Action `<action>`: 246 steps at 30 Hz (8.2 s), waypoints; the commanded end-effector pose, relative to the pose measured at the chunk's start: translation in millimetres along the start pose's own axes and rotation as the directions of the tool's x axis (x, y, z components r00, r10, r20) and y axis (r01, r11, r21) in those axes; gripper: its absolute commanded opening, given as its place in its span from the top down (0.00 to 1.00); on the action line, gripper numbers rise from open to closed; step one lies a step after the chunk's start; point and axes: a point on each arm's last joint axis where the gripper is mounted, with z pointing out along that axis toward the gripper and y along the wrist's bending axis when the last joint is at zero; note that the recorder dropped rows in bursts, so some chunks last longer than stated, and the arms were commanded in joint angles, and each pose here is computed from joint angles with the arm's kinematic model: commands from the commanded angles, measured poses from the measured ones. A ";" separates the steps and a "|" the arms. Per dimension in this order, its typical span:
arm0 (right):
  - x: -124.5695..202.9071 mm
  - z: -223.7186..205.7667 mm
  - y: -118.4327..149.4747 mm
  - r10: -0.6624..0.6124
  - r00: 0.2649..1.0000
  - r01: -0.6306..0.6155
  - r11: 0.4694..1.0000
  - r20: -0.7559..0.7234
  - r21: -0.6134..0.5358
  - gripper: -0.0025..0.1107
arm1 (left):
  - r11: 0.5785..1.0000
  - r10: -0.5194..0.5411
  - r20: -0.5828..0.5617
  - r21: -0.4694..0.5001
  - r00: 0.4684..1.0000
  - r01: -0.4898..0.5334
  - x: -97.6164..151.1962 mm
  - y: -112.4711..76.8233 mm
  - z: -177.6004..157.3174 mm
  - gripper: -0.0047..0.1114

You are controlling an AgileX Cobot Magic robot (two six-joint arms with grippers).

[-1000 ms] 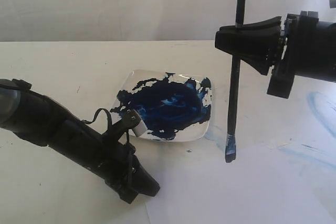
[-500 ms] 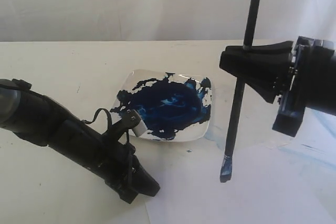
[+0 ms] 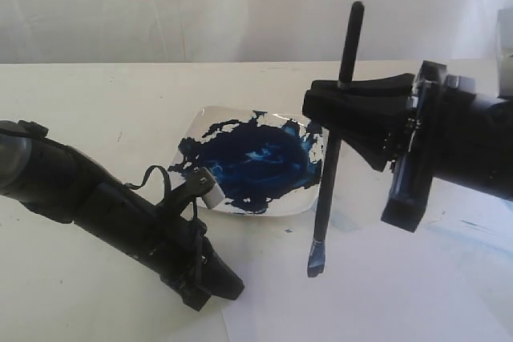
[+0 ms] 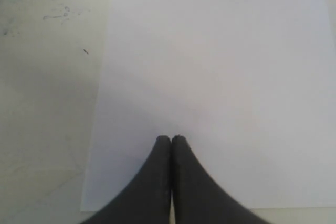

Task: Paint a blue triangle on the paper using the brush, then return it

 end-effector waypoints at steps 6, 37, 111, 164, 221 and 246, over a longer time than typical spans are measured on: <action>31.1 15.7 -13.2 0.046 0.999 -0.046 0.999 -0.025 0.010 0.98 | 1.000 0.006 -0.008 0.008 1.000 -0.006 -0.2 -2.0 0.9 0.96; 41.1 17.5 -15.7 0.047 0.997 -0.047 0.999 -0.057 -0.001 0.98 | 1.000 0.006 -0.008 0.008 1.000 -0.006 -0.2 -2.0 0.9 0.96; 37.4 -22.6 -57.3 0.016 0.998 0.000 0.967 -0.062 0.254 0.98 | 1.000 0.006 -0.008 0.008 1.000 -0.006 -0.2 -2.0 0.9 0.96; -7.4 -20.2 6.3 0.238 0.967 -0.250 0.809 0.092 0.532 0.98 | 1.000 0.013 -0.015 0.009 1.000 -0.013 0.4 -2.1 0.9 0.96; 30.4 6.8 -11.2 0.234 0.972 -0.213 0.857 0.014 0.469 0.98 | 1.000 0.017 -0.019 0.008 1.000 -0.016 0.7 -2.0 0.9 0.96; 35.5 10.2 -15.2 0.232 0.972 -0.222 0.857 0.037 0.465 0.98 | 1.000 0.017 -0.019 0.008 1.000 -0.016 0.7 -2.0 0.9 0.96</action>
